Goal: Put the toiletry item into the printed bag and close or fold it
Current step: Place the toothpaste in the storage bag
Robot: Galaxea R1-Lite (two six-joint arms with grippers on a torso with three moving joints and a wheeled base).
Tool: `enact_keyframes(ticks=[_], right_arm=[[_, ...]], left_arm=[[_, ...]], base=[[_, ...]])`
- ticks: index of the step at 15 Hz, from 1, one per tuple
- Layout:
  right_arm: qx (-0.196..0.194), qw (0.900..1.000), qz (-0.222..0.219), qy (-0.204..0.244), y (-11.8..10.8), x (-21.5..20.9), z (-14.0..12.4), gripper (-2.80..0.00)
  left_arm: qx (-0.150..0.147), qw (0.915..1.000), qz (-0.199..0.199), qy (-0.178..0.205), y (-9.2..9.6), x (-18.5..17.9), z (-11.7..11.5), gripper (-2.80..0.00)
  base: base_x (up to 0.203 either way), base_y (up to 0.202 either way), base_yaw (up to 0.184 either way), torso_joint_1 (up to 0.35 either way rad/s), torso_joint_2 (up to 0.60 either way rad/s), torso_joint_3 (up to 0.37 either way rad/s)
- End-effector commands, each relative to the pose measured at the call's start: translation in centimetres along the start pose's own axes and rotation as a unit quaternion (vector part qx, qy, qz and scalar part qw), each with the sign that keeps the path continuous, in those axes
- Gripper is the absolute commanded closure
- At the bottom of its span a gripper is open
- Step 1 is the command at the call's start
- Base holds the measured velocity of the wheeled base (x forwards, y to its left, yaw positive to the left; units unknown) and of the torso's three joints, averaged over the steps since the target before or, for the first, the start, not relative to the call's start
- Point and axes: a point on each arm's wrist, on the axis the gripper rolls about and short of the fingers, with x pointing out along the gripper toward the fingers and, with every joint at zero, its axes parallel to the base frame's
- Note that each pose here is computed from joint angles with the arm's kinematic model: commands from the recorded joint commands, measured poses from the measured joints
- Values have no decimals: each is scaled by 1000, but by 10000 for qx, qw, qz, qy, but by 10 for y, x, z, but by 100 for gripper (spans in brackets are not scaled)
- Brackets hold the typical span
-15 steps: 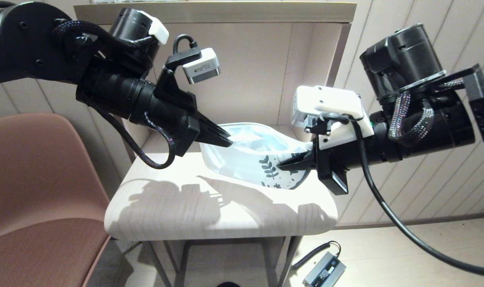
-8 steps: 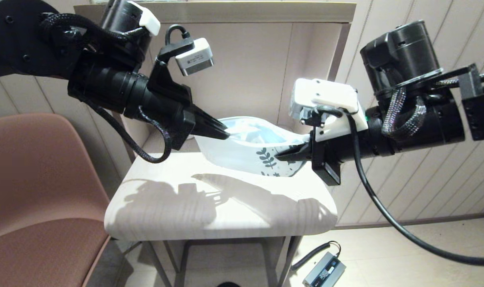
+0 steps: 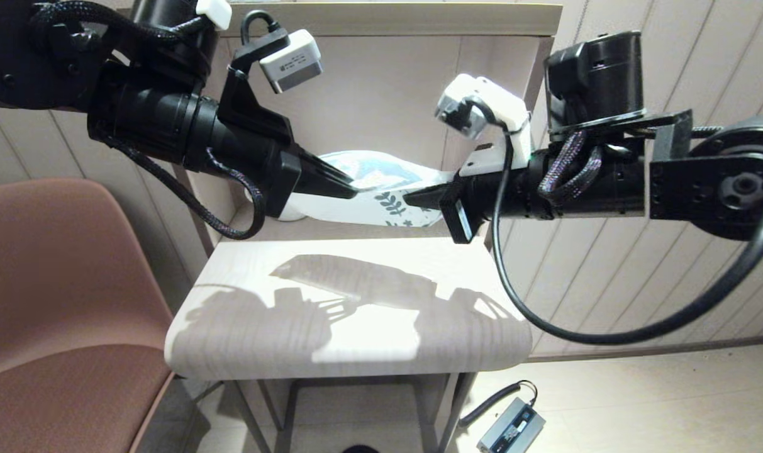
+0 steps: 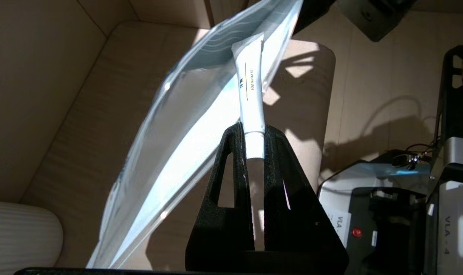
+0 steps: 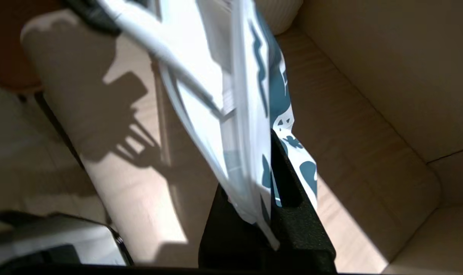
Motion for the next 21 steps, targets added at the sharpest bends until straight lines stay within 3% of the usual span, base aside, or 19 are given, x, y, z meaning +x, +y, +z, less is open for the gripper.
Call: enact_keyframes(ticks=[1, 2, 3, 4, 6, 8, 10, 13, 17, 21], right_arm=[[1614, 9858, -424, -207, -3, 17, 2, 0], [2174, 9725, -789, -285, -3, 26, 3, 0], [2464, 9630, -1058, -274, -3, 35, 0, 0], [2369, 9659, -1035, -179, -2, 35, -2, 0], [1329, 9871, -842, 304, 0, 32, -9, 0], [382, 9957, -681, 499, -2, 27, -15, 0], [149, 9972, -504, 524, -2, 24, -20, 0], [-340, 9961, -606, 546, -13, 21, -28, 0], [-998, 9944, -362, 23, -30, -3, -15, 0], [-1082, 9939, -168, 156, -21, -14, -17, 0]], left_arm=[[-5, 10000, -8, 7, 0, -1, -1, 0], [-6, 10000, -14, 4, 0, -1, -1, 0], [-6, 10000, -14, 4, 0, -1, -1, 0], [2, 10000, -15, -8, 0, -1, -1, 0], [39, 9999, 55, -79, 3, -4, 0, 0], [62, 9999, 75, -108, 1, -7, 2, 0], [61, 9999, 80, -108, 2, -7, 2, 0], [60, 9998, 144, -122, 2, -13, 2, 0], [67, 9999, 57, -126, -1, -16, 3, 0], [79, 10000, 41, -8, 4, -8, -3, 0]], base=[[0, 0, 0, 0, 0, 0], [0, 0, 0, 0, 0, 0], [0, 0, 0, 0, 0, 0], [0, 0, 0, 0, 0, 0], [0, 0, 0, 0, 0, 0], [0, 0, 0, 0, 0, 0], [0, 0, 0, 0, 0, 0], [0, 0, 0, 0, 0, 0], [0, 0, 0, 0, 0, 0], [0, 0, 0, 0, 0, 0]])
